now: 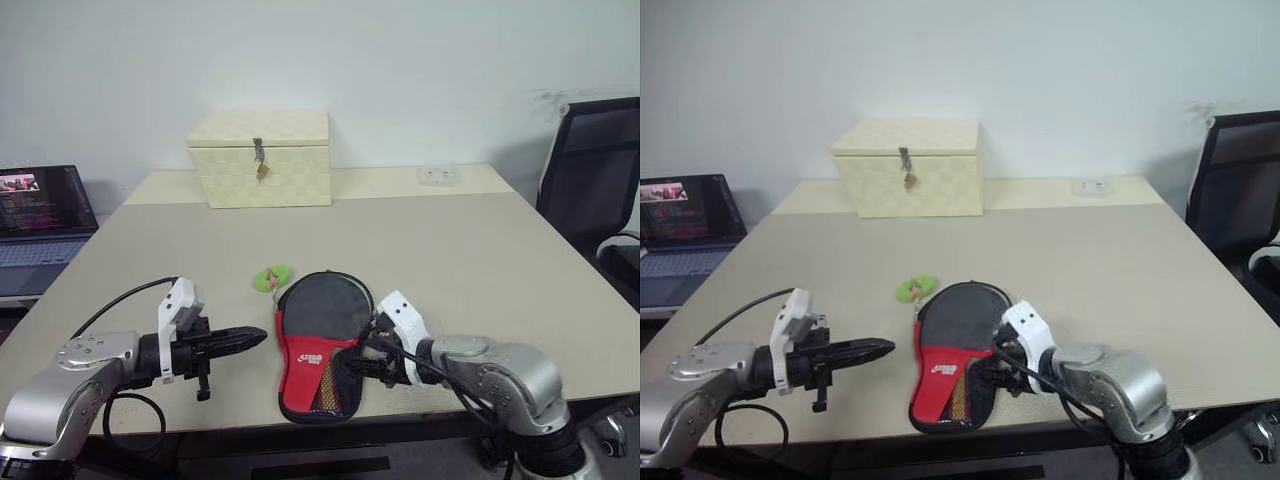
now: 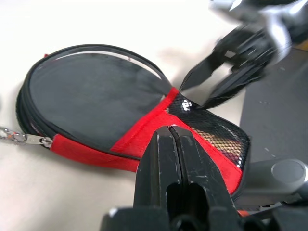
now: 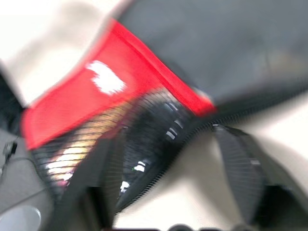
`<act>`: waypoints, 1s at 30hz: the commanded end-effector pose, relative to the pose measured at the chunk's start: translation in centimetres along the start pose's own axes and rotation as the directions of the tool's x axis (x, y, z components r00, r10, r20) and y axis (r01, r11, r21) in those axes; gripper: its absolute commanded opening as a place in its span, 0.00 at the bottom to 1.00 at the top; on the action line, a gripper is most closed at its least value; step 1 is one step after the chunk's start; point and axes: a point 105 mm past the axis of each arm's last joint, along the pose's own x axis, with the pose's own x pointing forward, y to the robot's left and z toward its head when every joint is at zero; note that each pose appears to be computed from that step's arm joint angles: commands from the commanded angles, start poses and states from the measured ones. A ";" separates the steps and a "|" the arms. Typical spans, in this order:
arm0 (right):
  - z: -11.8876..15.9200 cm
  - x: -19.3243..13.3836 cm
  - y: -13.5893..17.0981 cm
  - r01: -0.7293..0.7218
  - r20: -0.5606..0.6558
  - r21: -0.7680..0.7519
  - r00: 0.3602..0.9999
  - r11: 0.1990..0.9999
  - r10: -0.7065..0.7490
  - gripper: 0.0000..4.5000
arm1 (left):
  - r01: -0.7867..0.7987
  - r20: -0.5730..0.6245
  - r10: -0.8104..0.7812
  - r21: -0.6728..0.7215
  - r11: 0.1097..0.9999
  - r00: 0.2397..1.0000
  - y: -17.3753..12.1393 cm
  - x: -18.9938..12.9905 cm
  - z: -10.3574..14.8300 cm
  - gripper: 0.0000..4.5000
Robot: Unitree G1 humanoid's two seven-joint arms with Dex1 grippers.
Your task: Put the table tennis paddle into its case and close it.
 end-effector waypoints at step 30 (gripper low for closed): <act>4.6 4.8 -0.1 -0.010 0.190 -0.085 0.981 0.996 0.027 1.00 | -0.453 -0.090 0.444 -0.120 0.884 0.891 14.8 9.7 0.2 1.00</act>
